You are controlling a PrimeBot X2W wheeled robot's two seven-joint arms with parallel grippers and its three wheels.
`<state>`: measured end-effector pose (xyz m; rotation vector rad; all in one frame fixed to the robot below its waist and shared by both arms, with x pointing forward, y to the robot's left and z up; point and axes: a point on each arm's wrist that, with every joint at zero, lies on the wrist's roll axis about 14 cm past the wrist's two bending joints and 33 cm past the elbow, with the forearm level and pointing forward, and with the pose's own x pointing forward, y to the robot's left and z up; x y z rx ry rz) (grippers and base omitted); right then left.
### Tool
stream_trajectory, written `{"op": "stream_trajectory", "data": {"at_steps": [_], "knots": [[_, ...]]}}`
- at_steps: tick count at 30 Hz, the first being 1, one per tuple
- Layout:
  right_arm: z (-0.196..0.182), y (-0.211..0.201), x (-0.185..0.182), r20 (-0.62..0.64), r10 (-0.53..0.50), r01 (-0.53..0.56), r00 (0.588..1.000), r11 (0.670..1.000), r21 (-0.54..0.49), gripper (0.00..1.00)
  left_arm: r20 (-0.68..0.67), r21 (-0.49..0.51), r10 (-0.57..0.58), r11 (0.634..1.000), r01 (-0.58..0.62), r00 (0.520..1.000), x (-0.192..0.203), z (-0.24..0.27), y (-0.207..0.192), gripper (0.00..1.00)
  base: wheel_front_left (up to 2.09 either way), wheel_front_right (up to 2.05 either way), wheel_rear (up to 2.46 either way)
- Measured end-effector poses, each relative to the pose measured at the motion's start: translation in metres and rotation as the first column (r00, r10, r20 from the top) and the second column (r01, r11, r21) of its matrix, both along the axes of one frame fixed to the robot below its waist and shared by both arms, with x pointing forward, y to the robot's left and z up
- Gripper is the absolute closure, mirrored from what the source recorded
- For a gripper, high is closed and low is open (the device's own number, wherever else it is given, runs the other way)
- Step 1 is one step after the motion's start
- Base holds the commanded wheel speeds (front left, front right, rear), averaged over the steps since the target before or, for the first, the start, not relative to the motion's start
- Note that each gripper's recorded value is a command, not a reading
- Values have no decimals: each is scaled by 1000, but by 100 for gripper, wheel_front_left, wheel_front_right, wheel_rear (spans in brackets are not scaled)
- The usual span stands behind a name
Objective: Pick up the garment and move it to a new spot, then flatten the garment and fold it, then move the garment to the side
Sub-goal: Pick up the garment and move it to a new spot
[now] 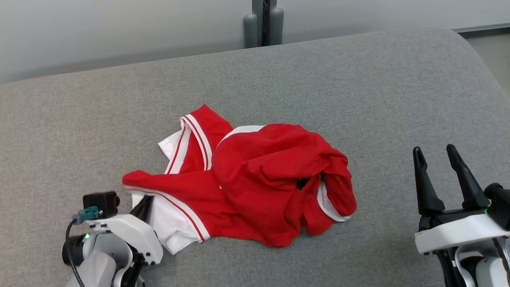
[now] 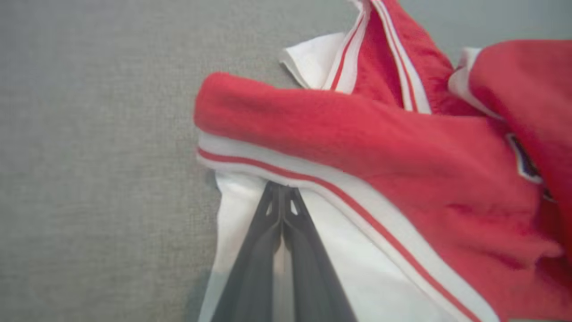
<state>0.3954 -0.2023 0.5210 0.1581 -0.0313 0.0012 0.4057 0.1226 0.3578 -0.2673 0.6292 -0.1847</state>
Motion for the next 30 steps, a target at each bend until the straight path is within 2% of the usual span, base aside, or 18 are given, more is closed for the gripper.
{"op": "stream_trajectory", "data": {"at_steps": [4,8,9,12,15,19,22,25,27,30], "knots": [[3,-4,-1,15,-12,12,1000,1000,2,0,177,15,-10,1000,7,984,26,38,-1,100,0,0,0],[9,-7,-3,35,-24,23,999,1000,8,0,355,35,-29,999,17,935,46,88,-2,100,0,0,0],[11,-9,-4,46,-29,28,999,1000,11,0,453,43,-37,999,20,891,54,120,-2,100,0,0,0],[15,-11,-6,59,-35,34,998,999,14,0,610,64,-56,998,22,791,63,181,-1,100,0,0,0],[18,-11,-8,69,-37,36,997,999,17,0,751,96,-94,995,32,654,63,249,-6,100,0,0,0],[20,-12,-10,77,-39,38,996,999,25,0,874,146,-144,989,32,464,48,332,-11,100,0,0,0],[22,-12,-11,85,-40,37,996,999,33,0,915,184,-163,983,-20,369,39,377,-1,100,0,0,0],[19,-9,-11,81,-33,30,996,999,39,0,932,209,-163,972,-112,323,37,409,26,100,0,0,0],[18,-6,-10,78,-24,20,997,999,42,0,932,222,-154,959,-179,328,40,421,48,100,0,0,0],[15,1,-6,71,-4,1,998,999,45,0,924,241,-121,921,-306,364,46,430,97,100,0,0,0]]}}
